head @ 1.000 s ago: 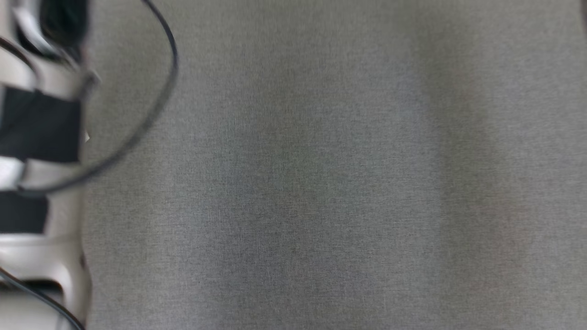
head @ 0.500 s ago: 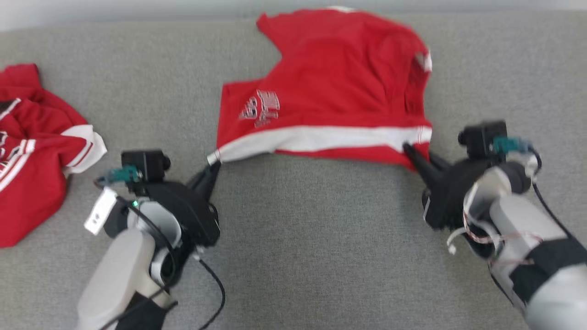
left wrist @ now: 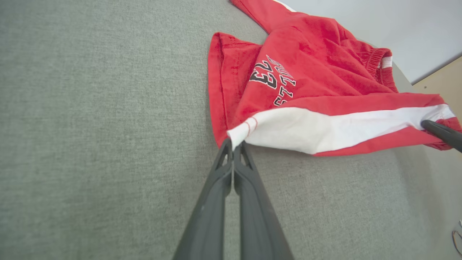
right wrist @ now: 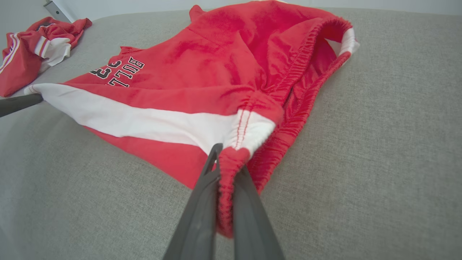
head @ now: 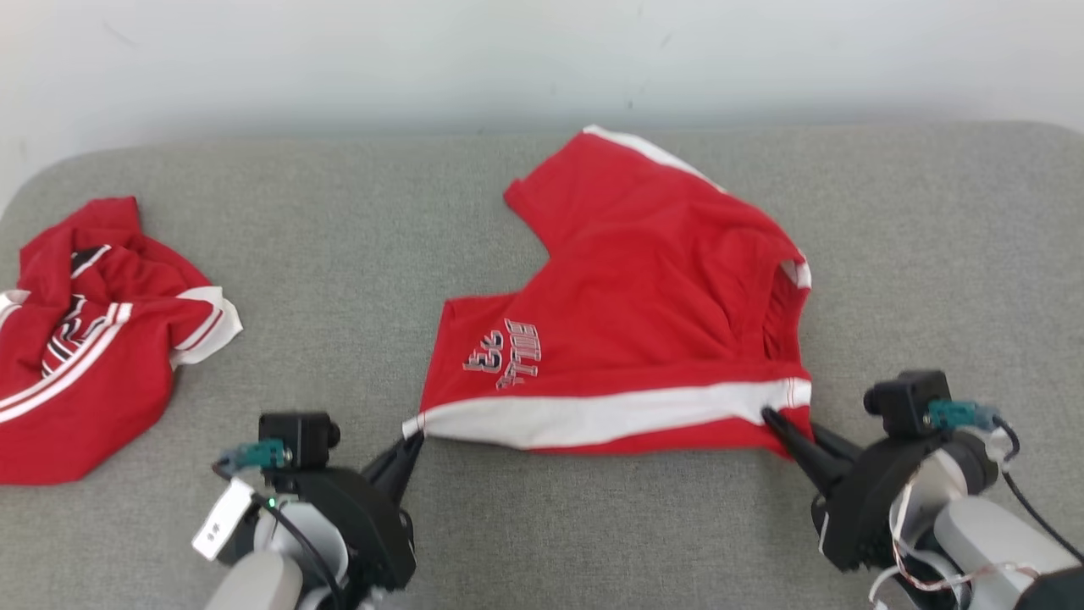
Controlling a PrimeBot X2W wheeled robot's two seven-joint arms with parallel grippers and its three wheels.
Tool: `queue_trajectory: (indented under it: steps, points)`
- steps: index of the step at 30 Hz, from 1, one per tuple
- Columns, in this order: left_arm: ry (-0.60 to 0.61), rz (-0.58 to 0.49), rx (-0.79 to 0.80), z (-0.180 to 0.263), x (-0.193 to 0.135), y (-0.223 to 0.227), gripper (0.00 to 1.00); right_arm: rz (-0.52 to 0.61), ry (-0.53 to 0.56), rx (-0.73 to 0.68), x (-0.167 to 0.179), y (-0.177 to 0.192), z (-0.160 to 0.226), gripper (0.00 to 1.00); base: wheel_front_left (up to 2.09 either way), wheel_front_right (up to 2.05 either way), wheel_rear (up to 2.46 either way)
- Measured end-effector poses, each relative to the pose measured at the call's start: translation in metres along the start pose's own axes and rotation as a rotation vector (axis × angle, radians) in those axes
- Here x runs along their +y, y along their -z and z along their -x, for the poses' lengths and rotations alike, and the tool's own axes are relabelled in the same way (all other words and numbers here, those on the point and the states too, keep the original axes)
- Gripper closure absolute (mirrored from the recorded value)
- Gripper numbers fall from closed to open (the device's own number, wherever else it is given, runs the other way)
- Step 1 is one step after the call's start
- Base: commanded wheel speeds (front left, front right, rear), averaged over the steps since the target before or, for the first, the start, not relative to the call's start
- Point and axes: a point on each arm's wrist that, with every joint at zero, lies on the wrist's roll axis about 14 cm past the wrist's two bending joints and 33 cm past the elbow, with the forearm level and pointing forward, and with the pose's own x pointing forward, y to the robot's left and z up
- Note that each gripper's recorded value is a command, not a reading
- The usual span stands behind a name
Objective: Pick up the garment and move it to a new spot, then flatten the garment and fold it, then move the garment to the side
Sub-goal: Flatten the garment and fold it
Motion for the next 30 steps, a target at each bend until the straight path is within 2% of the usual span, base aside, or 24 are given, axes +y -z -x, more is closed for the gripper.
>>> queue_trajectory:
  steps: [8,9,10,11,12,13,14,20,25,30]
  points:
    - [0.012,0.012,-0.001,0.016,-0.012,0.011,1.0,-0.011,0.013,0.015,-0.001,0.012,0.021,1.0,0.0,0.0,0.0]
    - [0.01,0.011,-0.002,0.016,-0.012,0.011,1.0,-0.011,0.015,0.015,-0.002,0.012,0.022,0.93,0.0,0.0,0.0]
    - [0.011,0.011,-0.002,0.015,-0.012,0.011,1.0,-0.012,0.017,0.013,-0.002,0.011,0.022,0.8,0.0,0.0,0.0]
    - [0.008,0.012,-0.003,0.015,-0.012,0.01,0.99,-0.012,0.018,0.01,-0.002,0.011,0.022,0.54,0.0,0.0,0.0]
    - [0.006,0.012,-0.004,0.015,-0.012,0.01,0.73,-0.013,0.019,0.01,-0.003,0.011,0.022,0.21,0.0,0.0,0.0]
    - [0.005,0.011,-0.005,0.015,-0.012,0.009,0.51,-0.015,0.02,0.008,-0.003,0.011,0.023,0.0,0.0,0.0,0.0]
    - [0.0,0.012,-0.006,0.015,-0.012,0.008,0.0,-0.018,0.021,0.007,-0.004,0.011,0.023,0.0,0.0,0.0,0.0]
    - [-0.025,0.023,-0.036,0.018,-0.008,0.002,0.0,-0.058,0.025,-0.054,-0.006,-0.004,0.024,0.0,0.0,0.0,0.0]
    - [-0.052,0.026,-0.148,0.025,-0.004,-0.028,0.0,-0.06,0.017,-0.102,-0.004,-0.014,0.033,0.0,0.0,0.0,0.0]
    - [-0.06,0.034,-0.194,0.034,-0.006,-0.036,0.0,-0.045,0.038,-0.132,-0.006,-0.021,0.038,0.0,0.0,0.0,0.0]
